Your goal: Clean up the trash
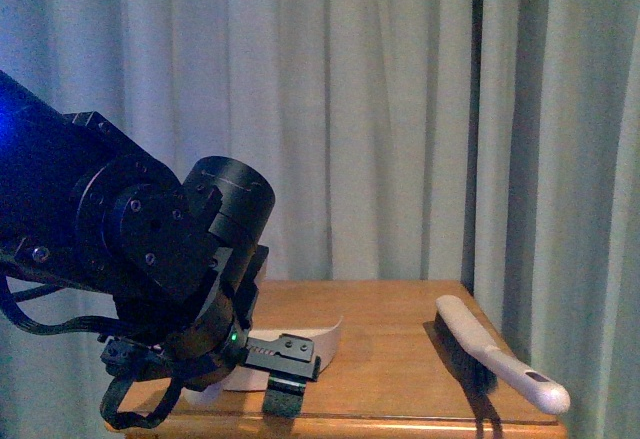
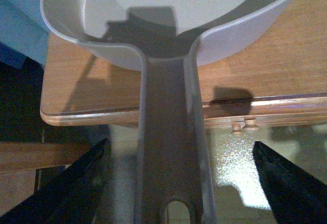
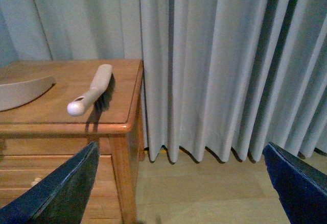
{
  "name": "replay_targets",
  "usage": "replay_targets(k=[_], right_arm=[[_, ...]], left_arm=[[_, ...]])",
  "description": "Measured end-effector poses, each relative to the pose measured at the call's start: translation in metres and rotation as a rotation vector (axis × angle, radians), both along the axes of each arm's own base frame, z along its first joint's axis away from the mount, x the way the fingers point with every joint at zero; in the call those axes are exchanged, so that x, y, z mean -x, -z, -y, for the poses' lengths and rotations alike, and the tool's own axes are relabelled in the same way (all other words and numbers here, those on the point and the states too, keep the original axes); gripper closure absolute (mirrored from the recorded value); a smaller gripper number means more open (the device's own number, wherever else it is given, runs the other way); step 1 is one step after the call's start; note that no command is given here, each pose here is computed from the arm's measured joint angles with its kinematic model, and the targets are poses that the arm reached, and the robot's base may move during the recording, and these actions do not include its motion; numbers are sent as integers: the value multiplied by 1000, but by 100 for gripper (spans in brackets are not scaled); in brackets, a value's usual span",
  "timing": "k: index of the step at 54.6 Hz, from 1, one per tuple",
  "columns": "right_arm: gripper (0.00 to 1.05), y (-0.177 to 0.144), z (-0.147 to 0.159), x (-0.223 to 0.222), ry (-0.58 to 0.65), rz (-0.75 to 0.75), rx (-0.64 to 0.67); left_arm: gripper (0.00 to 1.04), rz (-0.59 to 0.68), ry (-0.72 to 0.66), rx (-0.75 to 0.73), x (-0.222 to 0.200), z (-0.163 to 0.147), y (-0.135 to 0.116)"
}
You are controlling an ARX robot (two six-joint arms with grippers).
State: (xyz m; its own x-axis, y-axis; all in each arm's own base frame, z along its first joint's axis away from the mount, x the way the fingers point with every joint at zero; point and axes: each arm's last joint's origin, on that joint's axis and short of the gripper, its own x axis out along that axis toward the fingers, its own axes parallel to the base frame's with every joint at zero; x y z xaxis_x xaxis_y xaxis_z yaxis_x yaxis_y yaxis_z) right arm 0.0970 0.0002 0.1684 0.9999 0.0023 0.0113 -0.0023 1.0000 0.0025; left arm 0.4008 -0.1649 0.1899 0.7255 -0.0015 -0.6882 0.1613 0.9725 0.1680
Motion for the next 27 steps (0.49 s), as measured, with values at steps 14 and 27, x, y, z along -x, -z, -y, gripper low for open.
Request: replay_targets(k=[14,27], right_arm=[[7,0,0,0,0,0,0],[7,0,0,0,0,0,0]], left_arm=[[62,0,12,-4,0,0,0],[76,8,16,1,3,-2,-1]])
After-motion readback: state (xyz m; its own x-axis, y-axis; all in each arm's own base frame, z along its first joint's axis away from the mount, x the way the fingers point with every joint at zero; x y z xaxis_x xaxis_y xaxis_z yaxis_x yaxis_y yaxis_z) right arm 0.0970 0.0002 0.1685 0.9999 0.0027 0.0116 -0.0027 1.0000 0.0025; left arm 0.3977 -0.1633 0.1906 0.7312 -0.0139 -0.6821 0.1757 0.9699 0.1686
